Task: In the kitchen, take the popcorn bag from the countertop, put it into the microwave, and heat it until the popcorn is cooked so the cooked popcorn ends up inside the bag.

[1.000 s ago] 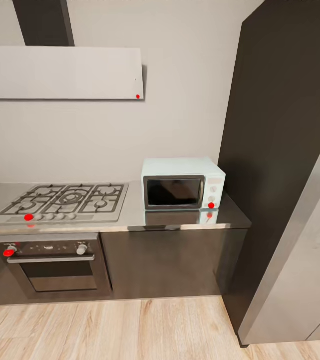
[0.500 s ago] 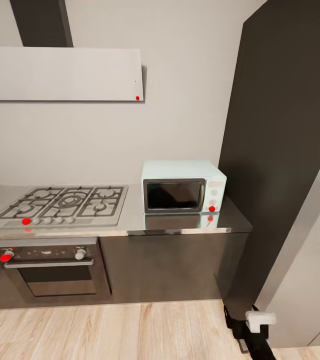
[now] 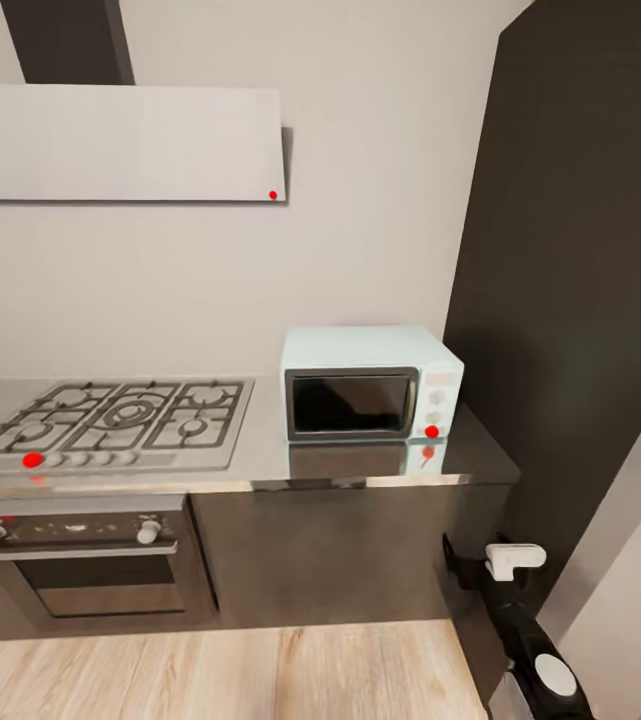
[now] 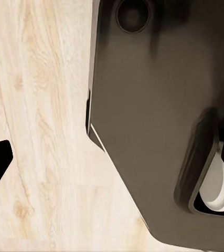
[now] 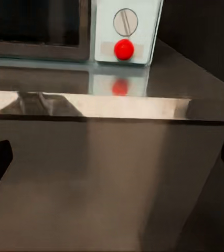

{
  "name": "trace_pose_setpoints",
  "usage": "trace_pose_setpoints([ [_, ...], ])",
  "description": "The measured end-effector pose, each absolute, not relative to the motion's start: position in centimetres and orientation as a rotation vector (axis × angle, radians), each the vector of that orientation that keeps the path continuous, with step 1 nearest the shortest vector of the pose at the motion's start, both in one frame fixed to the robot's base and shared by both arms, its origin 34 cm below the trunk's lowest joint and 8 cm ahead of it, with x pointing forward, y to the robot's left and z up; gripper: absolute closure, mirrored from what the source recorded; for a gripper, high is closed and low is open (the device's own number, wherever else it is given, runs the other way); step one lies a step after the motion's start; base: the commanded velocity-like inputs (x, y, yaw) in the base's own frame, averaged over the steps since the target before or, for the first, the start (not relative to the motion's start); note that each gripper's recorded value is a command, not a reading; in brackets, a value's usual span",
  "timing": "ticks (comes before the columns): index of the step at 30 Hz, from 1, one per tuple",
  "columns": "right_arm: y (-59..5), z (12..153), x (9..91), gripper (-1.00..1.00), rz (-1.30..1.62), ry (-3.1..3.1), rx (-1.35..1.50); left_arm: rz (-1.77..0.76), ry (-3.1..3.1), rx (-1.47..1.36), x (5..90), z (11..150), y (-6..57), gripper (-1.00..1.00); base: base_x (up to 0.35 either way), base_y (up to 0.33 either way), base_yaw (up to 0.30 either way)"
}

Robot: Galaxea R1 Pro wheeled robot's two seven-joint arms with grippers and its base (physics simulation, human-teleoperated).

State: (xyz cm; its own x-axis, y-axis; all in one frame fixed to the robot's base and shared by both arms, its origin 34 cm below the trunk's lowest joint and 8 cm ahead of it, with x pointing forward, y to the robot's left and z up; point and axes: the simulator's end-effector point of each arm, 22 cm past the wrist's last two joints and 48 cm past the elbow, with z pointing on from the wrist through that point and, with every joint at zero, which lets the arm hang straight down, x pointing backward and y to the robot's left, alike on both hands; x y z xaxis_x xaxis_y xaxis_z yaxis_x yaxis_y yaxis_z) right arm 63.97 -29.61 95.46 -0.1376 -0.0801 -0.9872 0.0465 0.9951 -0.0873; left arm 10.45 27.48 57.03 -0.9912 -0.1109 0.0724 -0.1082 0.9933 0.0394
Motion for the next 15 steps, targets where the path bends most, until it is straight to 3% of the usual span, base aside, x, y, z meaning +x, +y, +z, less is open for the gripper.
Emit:
trace_pose_setpoints([
  [8,-29.7,98.8,67.2,-1.0,-0.111,1.666,-0.018,-0.059,-3.069,0.168,10.6,57.0,27.7,-1.0,0.308,0.0,0.0],
  [15,-29.9,99.6,69.5,-1.0,-0.117,1.729,-0.011,-0.058,-3.074,0.167,10.7,57.0,27.6,-1.0,0.031,0.0,0.0],
])
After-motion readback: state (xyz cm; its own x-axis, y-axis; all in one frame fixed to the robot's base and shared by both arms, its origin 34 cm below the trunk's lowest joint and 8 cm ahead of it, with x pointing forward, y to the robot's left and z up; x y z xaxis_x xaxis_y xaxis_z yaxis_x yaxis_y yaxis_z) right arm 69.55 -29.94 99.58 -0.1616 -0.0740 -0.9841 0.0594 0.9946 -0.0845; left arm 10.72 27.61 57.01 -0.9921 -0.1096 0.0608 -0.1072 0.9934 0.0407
